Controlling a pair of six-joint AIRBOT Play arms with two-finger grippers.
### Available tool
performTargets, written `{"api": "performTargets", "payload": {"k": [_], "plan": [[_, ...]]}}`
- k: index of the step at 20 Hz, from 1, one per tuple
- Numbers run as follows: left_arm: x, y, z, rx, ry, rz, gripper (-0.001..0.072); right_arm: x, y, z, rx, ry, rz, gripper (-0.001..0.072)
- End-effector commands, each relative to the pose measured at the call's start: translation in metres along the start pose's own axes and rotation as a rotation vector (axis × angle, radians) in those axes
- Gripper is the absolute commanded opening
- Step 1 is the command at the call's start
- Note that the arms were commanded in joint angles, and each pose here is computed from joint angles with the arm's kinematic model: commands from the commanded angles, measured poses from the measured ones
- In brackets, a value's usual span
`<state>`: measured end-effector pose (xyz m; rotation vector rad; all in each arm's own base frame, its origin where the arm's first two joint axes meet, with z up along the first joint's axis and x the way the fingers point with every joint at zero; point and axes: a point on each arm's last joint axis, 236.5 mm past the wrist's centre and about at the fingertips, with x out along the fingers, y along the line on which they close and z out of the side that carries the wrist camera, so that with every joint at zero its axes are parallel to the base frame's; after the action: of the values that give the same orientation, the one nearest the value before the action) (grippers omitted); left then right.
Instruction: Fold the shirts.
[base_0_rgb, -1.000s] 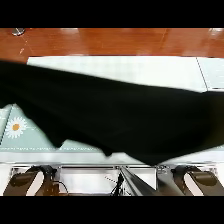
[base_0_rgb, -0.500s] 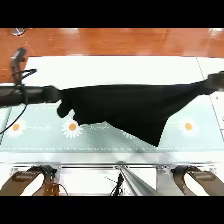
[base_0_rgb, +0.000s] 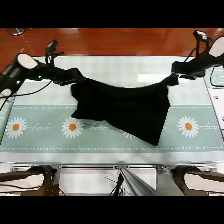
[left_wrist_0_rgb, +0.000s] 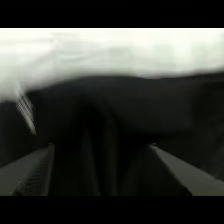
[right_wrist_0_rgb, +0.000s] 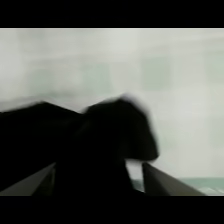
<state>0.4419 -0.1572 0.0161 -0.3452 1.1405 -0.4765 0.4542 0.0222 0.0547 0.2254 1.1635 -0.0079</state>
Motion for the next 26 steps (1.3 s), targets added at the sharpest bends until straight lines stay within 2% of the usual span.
{"api": "performTargets", "payload": {"k": [1, 3, 5, 8, 9, 13, 17, 20, 21, 22, 23, 26], "plan": [[-0.002, 0.019, -0.033, 0.079, 0.233, 0.032, 0.0706, 0.006, 0.018, 0.009, 0.057, 0.008, 0.124, 0.0635], [-0.034, 0.053, -0.055, 0.044, 0.344, 0.120, 0.0706, -0.012, -0.014, -0.007, 0.036, 0.083, 0.087, 0.0635], [-0.062, 0.084, -0.064, -0.108, 0.309, 0.161, 0.0706, -0.031, -0.056, -0.031, 0.044, 0.140, 0.011, 0.0635], [-0.077, 0.117, -0.111, -0.282, 0.320, 0.171, 0.0706, -0.033, -0.090, -0.066, 0.168, 0.059, 0.000, 0.0633], [-0.072, 0.116, -0.122, -0.341, 0.311, 0.130, 0.0706, -0.025, -0.091, -0.086, 0.219, 0.033, 0.028, 0.0633], [-0.030, 0.048, -0.114, -0.427, 0.175, -0.266, 0.0706, 0.014, -0.076, -0.185, 0.321, 0.063, 0.098, 0.0632], [0.006, 0.001, -0.112, -0.361, 0.188, -0.399, 0.0706, 0.021, -0.066, -0.241, 0.333, 0.145, 0.112, 0.0623], [0.031, -0.012, -0.122, -0.355, 0.247, -0.413, 0.0702, 0.019, -0.061, -0.256, 0.333, 0.204, 0.125, 0.0623], [0.036, -0.013, -0.124, -0.357, 0.264, -0.416, 0.0635, 0.019, -0.059, -0.261, 0.332, 0.226, 0.129, 0.0624], [0.038, -0.013, -0.125, -0.358, 0.273, -0.419, 0.0261, 0.018, -0.058, -0.268, 0.332, 0.250, 0.133, 0.0623], [0.039, -0.012, -0.124, -0.353, 0.270, -0.421, 0.0040, 0.019, -0.055, -0.276, 0.335, 0.277, 0.139, 0.0624], [0.037, -0.014, -0.114, -0.313, 0.246, -0.426, 0.0031, 0.025, -0.039, -0.303, 0.280, 0.359, 0.159, 0.0623]]}}
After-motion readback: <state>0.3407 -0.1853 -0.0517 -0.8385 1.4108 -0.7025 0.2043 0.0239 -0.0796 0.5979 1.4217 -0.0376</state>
